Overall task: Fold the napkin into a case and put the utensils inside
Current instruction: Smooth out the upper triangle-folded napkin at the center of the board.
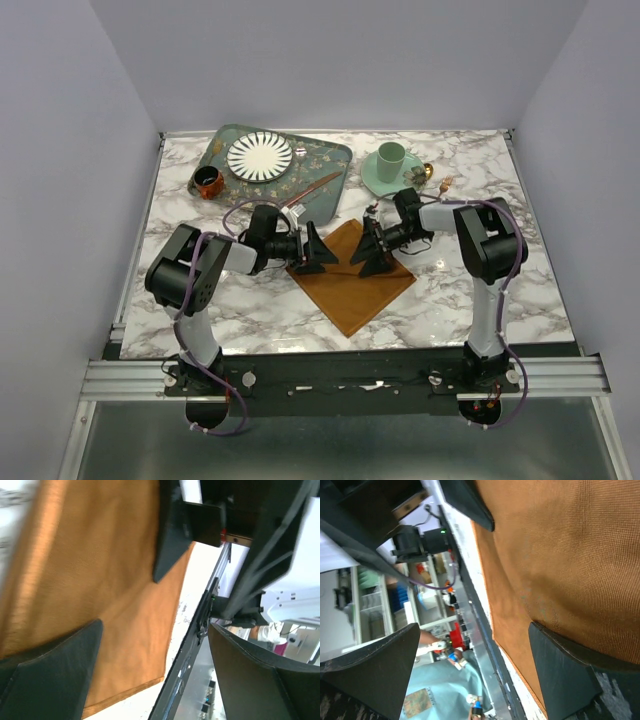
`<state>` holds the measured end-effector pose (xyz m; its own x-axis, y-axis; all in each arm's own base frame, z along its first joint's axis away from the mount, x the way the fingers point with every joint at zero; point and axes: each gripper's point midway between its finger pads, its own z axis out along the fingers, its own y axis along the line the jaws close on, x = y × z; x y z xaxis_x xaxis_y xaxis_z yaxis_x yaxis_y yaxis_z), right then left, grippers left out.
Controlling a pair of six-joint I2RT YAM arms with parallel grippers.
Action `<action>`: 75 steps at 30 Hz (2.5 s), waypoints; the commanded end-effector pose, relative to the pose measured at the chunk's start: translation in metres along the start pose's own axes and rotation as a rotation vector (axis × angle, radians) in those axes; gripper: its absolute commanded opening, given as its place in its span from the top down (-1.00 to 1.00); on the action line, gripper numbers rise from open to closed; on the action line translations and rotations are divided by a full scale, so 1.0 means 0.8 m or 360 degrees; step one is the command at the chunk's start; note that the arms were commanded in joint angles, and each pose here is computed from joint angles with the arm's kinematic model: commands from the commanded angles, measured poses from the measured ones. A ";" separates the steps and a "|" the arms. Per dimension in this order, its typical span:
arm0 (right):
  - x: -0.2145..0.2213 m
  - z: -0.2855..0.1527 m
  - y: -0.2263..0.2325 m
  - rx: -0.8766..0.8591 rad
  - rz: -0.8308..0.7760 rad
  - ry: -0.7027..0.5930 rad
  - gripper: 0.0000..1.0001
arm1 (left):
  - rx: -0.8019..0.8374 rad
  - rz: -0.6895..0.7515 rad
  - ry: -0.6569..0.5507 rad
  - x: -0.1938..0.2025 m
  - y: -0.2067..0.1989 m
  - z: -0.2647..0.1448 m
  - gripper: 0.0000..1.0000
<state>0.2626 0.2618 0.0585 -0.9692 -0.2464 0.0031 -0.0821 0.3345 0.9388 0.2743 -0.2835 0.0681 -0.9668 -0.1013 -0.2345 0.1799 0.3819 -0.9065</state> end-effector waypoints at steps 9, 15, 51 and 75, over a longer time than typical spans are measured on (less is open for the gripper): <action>0.023 -0.013 -0.059 -0.0026 0.0179 -0.0013 -0.93 | -0.0072 -0.0183 0.0033 0.016 0.069 -0.015 -0.76; 0.036 -0.033 -0.075 0.0019 0.0184 -0.0029 -0.92 | -0.0091 -0.0197 0.0019 0.015 0.078 -0.021 -0.73; 0.050 -0.062 -0.057 0.0290 0.0195 -0.0073 -0.89 | -0.0047 0.0181 0.0077 0.004 -0.001 0.040 -0.71; 0.052 -0.073 -0.084 0.0439 0.0124 -0.0019 -0.72 | 0.0048 0.0176 0.0089 0.014 0.025 -0.021 -0.50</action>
<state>0.2419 0.1918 0.0428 -0.9834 -0.1531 0.0972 0.0154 0.4634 0.8860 0.2800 -0.2602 0.0520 -0.9555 -0.0536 -0.2901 0.2544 0.3483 -0.9022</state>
